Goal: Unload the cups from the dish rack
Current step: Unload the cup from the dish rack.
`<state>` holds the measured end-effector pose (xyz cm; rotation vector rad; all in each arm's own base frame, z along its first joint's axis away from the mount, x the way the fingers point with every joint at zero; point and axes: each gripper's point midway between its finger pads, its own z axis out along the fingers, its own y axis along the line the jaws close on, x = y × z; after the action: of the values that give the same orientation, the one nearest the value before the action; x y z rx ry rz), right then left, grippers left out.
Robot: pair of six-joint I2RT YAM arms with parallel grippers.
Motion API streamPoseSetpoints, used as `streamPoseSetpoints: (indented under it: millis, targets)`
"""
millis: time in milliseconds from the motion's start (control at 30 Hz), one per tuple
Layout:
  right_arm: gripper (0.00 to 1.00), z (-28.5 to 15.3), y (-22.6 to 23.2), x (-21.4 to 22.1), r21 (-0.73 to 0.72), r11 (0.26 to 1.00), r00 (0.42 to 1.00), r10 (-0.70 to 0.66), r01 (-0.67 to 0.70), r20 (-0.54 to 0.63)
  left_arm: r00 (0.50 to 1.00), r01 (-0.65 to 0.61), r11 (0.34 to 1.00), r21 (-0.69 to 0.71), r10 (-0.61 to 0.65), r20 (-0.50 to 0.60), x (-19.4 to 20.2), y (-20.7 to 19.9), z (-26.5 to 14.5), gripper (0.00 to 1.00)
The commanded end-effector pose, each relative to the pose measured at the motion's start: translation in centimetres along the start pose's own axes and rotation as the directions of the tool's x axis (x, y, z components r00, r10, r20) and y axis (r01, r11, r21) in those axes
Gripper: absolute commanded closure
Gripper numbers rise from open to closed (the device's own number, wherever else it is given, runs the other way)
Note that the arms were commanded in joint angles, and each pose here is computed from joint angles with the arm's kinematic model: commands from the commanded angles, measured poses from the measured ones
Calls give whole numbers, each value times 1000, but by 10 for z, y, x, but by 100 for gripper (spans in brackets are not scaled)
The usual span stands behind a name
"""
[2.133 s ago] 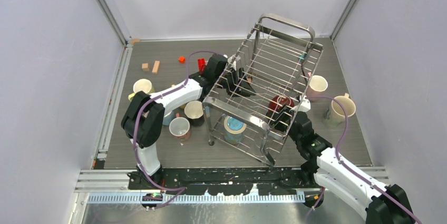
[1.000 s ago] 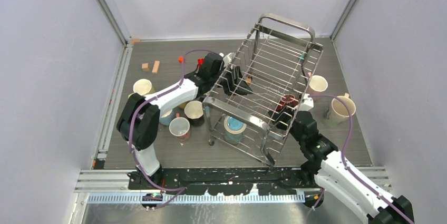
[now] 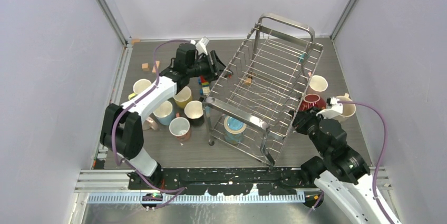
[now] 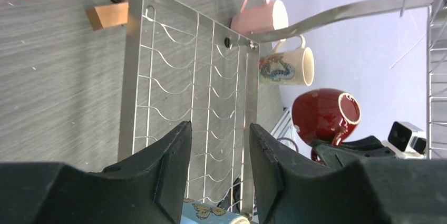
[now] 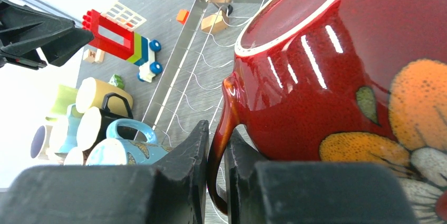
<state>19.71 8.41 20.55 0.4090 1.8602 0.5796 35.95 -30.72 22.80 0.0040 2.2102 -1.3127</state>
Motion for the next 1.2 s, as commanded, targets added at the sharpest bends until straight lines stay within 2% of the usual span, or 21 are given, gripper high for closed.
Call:
streamPoseSetpoints:
  millis: [0, 433, 633, 867, 1167]
  targets:
    - [99, -29, 21, -57, -49, 998, 987, 36, -28, 158, 993, -56, 998, 39, 52, 104, -34, -21, -23, 54]
    - [99, -84, 36, -117, -34, 998, 971, 64, -58, 230, 960, -138, 990, 35, 125, 251, -97, -56, -66, 47]
    - [99, -97, 57, -142, -56, 996, 971, 77, -66, 228, 929, -228, 973, 28, 209, 304, -116, -89, -91, 31]
    - [99, -97, 99, -175, -108, 993, 975, 77, -55, 209, 884, -329, 944, 29, 297, 361, -127, -127, -121, 2]
    - [99, -104, 151, -230, -170, 984, 965, 92, -51, 245, 813, -443, 896, 35, 385, 437, -132, -170, -159, 0]
